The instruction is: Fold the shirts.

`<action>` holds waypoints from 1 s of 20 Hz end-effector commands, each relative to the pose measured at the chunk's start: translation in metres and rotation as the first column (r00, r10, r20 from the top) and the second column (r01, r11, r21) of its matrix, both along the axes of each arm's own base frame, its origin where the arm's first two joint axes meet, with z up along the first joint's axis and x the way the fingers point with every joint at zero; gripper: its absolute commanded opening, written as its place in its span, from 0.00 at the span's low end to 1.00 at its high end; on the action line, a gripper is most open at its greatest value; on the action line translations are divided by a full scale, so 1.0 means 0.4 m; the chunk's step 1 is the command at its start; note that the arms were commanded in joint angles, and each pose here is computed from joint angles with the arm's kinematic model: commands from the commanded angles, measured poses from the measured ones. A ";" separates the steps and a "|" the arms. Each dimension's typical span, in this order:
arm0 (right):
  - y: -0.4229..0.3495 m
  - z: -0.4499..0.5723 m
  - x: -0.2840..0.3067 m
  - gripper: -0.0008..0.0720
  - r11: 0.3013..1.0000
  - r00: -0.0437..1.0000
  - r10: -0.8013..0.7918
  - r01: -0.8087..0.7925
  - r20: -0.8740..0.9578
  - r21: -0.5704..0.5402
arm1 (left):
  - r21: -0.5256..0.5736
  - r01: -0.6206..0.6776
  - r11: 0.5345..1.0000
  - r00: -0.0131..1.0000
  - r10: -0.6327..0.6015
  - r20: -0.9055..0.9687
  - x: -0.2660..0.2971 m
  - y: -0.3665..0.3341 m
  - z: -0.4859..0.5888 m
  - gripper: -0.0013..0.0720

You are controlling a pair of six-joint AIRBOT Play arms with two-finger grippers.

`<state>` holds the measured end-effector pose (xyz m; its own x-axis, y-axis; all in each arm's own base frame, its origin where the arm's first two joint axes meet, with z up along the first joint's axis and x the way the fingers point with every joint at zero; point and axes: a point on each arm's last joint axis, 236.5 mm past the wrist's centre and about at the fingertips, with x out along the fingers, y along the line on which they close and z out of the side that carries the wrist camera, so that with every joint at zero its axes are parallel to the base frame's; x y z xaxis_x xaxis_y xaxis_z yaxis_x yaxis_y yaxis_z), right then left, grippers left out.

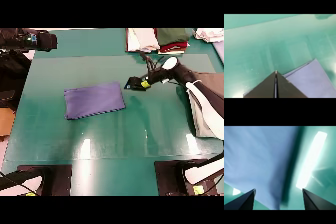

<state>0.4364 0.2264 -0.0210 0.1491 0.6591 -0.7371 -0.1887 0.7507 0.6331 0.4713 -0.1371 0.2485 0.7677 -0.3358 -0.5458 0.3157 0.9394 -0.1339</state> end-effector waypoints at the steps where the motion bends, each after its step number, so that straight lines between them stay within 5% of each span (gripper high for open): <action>1: 0.017 -0.091 -0.024 0.91 0.991 0.982 -0.073 0.091 -0.175 0.101 | 0.000 0.015 1.000 1.000 -0.015 -0.008 0.003 -0.015 -0.012 0.05; 5: 0.169 -0.134 -0.030 0.88 0.986 0.980 0.016 0.016 -0.196 0.164 | 0.000 0.015 1.000 1.000 -0.015 -0.008 0.003 -0.015 -0.012 0.05; 7: 0.250 -0.142 -0.024 0.74 0.984 0.984 0.073 -0.045 -0.164 0.170 | 0.000 0.016 1.000 1.000 -0.016 -0.012 0.001 -0.016 -0.013 0.05; 11: 0.369 -0.119 0.020 0.07 0.978 0.991 0.126 -0.117 -0.039 0.173 | -0.052 0.037 0.998 0.999 -0.038 -0.024 -0.008 -0.042 -0.009 0.05; 16: 0.300 0.091 0.165 0.03 0.976 0.980 0.075 -0.110 0.186 0.185 | -0.093 0.085 0.992 0.996 -0.089 -0.032 -0.029 -0.100 -0.003 0.05; 20: -0.039 0.248 0.271 0.03 0.999 0.945 -0.033 0.043 0.327 -0.022 | -0.089 0.201 0.976 0.979 -0.203 -0.011 -0.083 -0.236 0.006 0.05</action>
